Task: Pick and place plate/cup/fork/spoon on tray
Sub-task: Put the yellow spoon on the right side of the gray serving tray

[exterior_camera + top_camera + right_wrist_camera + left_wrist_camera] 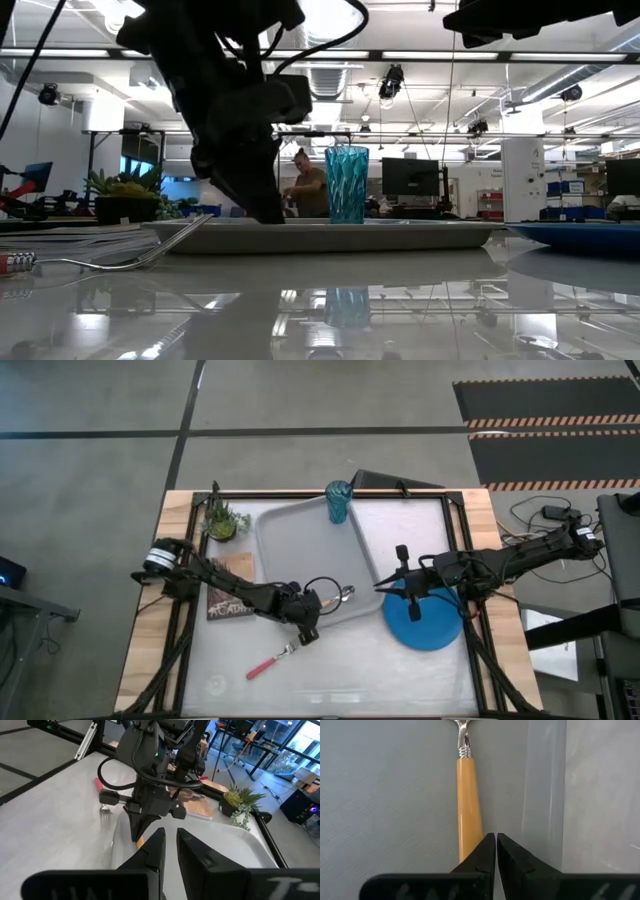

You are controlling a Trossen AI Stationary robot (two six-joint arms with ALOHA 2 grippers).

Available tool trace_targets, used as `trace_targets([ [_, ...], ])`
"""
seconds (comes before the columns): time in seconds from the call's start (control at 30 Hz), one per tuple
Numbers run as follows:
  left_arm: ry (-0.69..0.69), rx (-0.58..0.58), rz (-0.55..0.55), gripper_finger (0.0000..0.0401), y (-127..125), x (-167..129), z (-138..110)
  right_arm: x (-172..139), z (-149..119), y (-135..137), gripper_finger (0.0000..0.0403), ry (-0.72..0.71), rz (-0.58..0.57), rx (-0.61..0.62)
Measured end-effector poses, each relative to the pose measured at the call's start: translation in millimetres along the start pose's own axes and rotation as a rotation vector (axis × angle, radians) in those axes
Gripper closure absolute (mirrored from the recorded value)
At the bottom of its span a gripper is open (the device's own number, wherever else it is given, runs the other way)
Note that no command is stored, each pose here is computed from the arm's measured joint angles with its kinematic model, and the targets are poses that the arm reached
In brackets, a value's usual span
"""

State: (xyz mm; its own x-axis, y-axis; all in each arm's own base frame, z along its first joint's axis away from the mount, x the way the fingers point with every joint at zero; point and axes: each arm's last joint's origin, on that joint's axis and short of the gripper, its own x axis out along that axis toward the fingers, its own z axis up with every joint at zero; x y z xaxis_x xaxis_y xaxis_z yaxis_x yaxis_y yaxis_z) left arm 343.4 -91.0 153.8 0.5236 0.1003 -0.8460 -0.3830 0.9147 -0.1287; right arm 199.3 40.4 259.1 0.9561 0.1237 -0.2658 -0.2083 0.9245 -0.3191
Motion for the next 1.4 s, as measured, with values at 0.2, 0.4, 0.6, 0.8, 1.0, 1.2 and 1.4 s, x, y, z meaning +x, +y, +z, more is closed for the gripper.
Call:
trace_targets([
  [0.2, 0.011, 0.005, 0.01, 0.0401, 3, 3, -3, 0, 0, 0, 0.0367, 0.0, 0.0, 0.0],
  [0.4, 0.004, 0.008, 0.031, 0.0401, 4, 3, -3, 0, 0, 0, 0.0367, -0.001, -0.001, 0.0],
  [0.6, 0.032, 0.019, 0.064, 0.0401, 7, 3, -6, 0, 0, 0, 0.0367, 0.0, 0.0, 0.0],
  [0.8, 0.022, 0.019, 0.077, 0.0401, 7, 3, -6, 0, 0, 0, 0.0367, 0.0, 0.0, 0.0],
  [1.0, 0.016, 0.031, 0.084, 0.0401, 8, 3, -5, 0, 1, 0, 0.0367, -0.001, -0.001, 0.0],
  [1.2, 0.012, 0.034, 0.08, 0.0401, 8, 2, -5, 0, 1, 0, 0.0367, -0.001, -0.001, 0.0],
  [1.4, -0.061, -0.01, -0.027, 0.0401, -5, -29, 13, 0, 0, 0, 0.0367, 0.001, 0.0, 0.001],
])
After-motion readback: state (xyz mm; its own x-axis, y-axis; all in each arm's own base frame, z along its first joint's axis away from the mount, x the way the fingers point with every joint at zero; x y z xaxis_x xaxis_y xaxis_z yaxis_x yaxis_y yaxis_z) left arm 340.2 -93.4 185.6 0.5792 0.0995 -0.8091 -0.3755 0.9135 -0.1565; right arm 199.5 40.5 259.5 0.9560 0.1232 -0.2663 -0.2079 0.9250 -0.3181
